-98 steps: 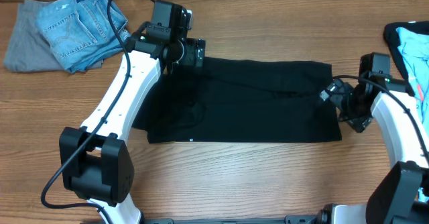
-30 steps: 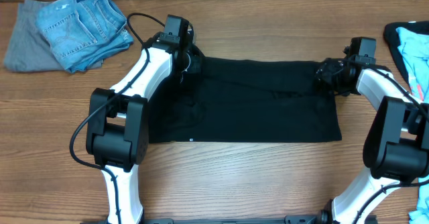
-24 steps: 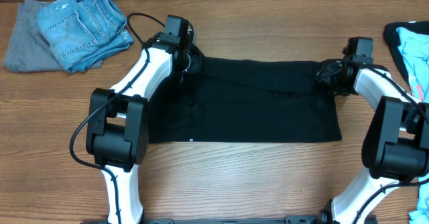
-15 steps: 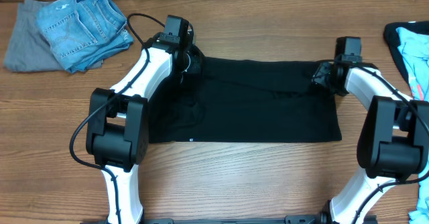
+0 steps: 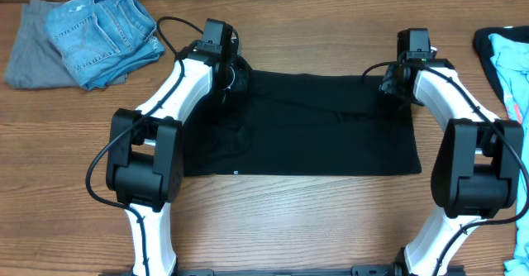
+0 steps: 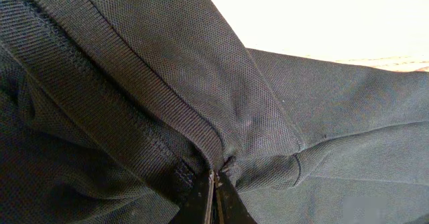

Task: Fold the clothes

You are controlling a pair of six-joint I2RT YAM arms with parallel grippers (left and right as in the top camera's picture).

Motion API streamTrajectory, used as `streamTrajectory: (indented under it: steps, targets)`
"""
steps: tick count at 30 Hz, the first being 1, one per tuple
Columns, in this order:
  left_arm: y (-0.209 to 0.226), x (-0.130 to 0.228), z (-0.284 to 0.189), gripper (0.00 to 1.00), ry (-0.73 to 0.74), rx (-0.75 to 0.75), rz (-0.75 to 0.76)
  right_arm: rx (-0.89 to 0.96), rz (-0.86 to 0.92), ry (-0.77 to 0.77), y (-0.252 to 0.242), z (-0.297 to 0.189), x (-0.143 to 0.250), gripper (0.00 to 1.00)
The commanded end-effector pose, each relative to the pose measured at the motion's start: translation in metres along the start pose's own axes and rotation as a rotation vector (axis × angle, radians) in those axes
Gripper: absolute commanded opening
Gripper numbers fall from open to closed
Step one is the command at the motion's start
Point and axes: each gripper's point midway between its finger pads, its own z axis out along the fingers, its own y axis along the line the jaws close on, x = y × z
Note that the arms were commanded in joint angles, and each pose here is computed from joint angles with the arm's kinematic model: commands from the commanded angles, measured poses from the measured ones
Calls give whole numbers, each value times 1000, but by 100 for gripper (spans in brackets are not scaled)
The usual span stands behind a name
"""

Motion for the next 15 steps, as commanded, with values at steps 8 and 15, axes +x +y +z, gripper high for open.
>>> streamTrajectory:
  steps: [8,15]
  targets:
    - [-6,1,1,4,5,12,24,-51,26,60,11,13,10,65]
    - [-6,1,1,5,6,11,24,-63,18,93,15,21,19,55]
